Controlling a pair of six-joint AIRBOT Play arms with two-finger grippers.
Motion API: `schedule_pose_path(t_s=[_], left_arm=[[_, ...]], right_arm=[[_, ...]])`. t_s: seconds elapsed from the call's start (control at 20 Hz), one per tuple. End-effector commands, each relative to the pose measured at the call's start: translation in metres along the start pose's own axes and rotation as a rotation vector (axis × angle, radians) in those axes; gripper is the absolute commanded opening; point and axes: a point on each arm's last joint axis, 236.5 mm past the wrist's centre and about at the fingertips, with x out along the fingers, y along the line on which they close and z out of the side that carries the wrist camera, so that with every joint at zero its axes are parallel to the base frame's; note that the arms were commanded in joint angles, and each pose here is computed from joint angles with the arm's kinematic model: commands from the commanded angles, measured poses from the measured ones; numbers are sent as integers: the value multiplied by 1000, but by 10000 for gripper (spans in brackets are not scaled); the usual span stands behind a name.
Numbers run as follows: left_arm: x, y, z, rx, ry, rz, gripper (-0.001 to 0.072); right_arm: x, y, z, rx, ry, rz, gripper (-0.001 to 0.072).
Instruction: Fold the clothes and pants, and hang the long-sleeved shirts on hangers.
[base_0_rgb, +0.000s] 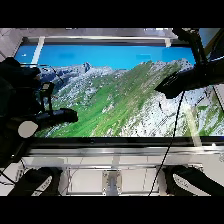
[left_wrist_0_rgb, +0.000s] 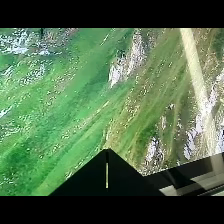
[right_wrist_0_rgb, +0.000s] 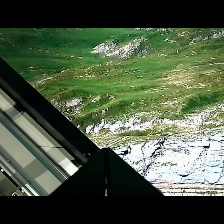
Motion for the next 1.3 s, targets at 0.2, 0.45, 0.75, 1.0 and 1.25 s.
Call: schedule_pose_path(t_s=[0.2,0.45,0.75,1.0,1.25], left_arm=[[2,1,1,-1,-7,2,23],[6,6,13,11,-55,18,24],[-43,140,66,-63,-241,494,493],[-237,333,-14,-573,-253,1126,492],[-234,373,-51,-755,-296,946,601]], right_arm=[[0,0,0,-1,1,-2,43],[0,-1,0,-1,1,-3,43],[-9,-22,64,1,-275,-91,44],[-14,-18,78,5,-337,-78,44],[-15,-23,89,4,-379,-94,65]])
